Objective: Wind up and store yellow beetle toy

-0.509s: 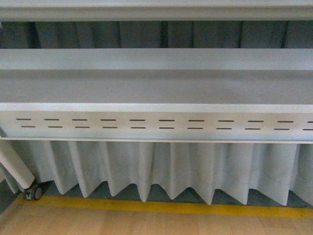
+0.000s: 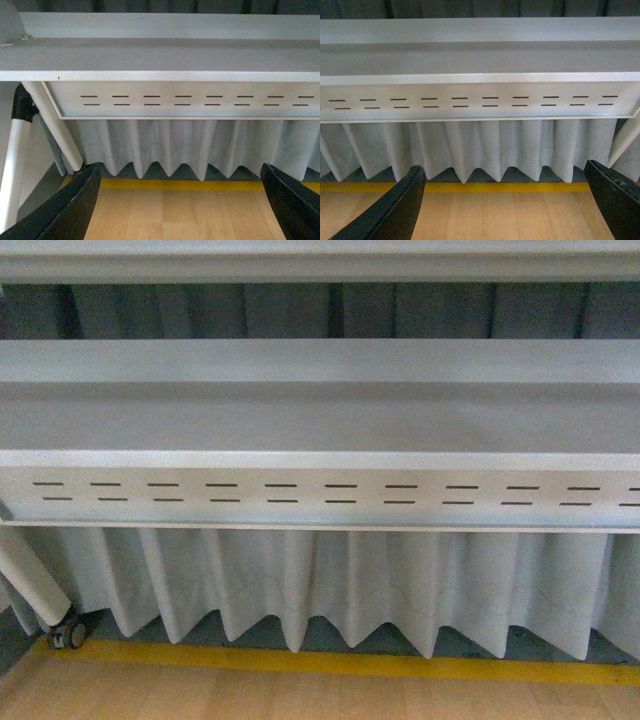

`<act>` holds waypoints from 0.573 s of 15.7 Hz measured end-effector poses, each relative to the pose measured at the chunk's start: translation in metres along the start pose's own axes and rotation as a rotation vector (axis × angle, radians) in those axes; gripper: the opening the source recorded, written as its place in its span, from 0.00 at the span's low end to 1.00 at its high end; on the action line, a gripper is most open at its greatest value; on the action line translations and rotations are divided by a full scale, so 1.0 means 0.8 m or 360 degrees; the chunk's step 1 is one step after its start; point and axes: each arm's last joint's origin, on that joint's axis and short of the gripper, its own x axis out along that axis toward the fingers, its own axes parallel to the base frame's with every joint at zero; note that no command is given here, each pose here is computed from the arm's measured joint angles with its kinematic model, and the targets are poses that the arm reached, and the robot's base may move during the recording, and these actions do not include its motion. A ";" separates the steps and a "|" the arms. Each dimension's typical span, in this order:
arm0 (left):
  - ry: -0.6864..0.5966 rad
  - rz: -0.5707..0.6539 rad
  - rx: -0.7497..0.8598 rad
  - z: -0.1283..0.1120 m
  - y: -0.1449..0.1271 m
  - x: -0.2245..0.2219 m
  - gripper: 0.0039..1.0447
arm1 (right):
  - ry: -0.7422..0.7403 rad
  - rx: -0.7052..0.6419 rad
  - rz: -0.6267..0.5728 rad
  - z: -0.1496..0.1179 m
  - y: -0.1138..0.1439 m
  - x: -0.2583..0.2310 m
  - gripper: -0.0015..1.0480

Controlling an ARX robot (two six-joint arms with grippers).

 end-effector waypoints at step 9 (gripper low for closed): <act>0.0000 0.0000 0.0000 0.000 0.000 0.000 0.94 | 0.0000 0.0000 0.0000 0.000 0.000 0.000 0.94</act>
